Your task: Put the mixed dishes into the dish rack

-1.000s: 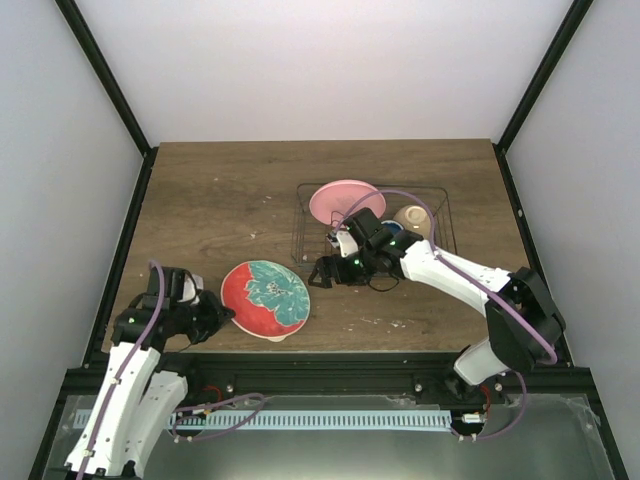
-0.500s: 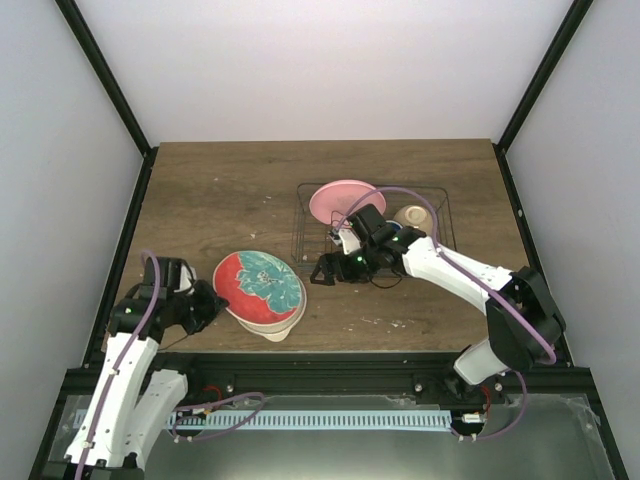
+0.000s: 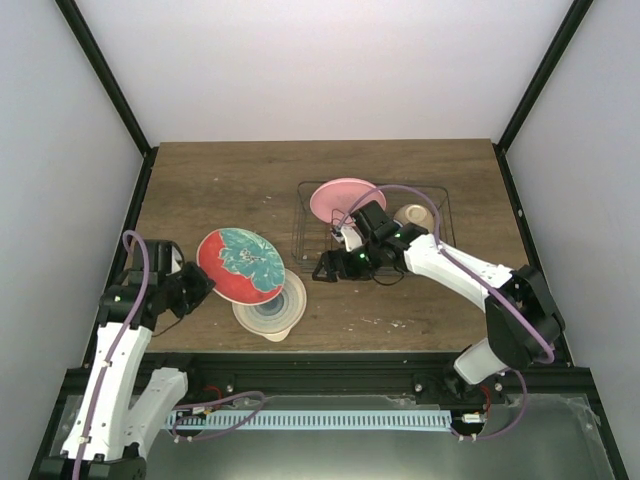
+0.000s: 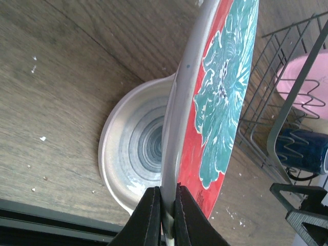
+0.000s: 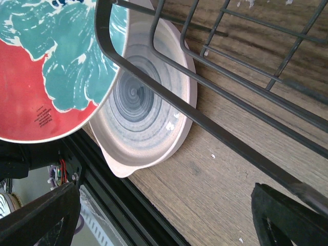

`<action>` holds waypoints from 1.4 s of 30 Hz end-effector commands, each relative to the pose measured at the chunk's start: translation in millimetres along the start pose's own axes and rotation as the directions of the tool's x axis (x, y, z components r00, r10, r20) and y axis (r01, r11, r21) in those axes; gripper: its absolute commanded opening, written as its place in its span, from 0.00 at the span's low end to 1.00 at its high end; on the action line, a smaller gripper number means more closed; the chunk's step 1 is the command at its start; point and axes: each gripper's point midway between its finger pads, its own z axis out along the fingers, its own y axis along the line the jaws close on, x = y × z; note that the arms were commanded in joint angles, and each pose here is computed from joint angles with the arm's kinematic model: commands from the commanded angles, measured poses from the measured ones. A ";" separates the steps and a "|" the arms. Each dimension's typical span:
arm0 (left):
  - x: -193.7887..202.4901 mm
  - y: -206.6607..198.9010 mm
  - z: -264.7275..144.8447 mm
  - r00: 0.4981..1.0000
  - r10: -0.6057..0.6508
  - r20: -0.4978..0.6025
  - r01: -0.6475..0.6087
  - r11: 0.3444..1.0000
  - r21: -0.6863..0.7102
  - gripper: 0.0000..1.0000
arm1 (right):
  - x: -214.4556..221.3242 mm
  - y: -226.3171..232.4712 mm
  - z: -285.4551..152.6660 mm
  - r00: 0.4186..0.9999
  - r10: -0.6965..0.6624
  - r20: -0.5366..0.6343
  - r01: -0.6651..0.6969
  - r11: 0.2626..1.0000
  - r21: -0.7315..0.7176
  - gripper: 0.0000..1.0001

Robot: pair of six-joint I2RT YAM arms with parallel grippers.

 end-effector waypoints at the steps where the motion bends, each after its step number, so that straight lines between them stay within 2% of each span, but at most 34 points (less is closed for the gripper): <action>1: -30.0 -41.2 -26.5 0.989 0.054 0.136 -0.073 0.987 0.140 0.00 | -24.5 -7.0 -8.4 0.998 -0.024 0.062 0.022 0.999 0.038 0.93; 15: -57.1 -77.6 -46.9 0.979 0.062 0.195 -0.101 0.975 0.198 0.00 | -28.5 -4.3 -14.5 0.998 -0.048 0.041 0.047 0.999 0.024 0.93; 26: -58.9 -96.5 -54.3 0.981 0.058 0.184 -0.107 0.958 0.267 0.00 | 6.3 14.7 -23.9 0.990 -0.128 -0.063 0.128 0.992 -0.009 0.97; 33: -57.0 -111.5 -52.8 0.986 0.062 0.154 -0.112 0.934 0.340 0.00 | -11.9 45.4 -43.3 0.983 -0.180 0.029 0.181 0.981 -0.074 0.99; 42: -53.7 -126.5 -50.6 0.990 0.071 0.122 -0.117 0.900 0.421 0.00 | -41.8 66.3 -32.6 0.983 -0.162 0.089 0.177 0.964 -0.200 1.00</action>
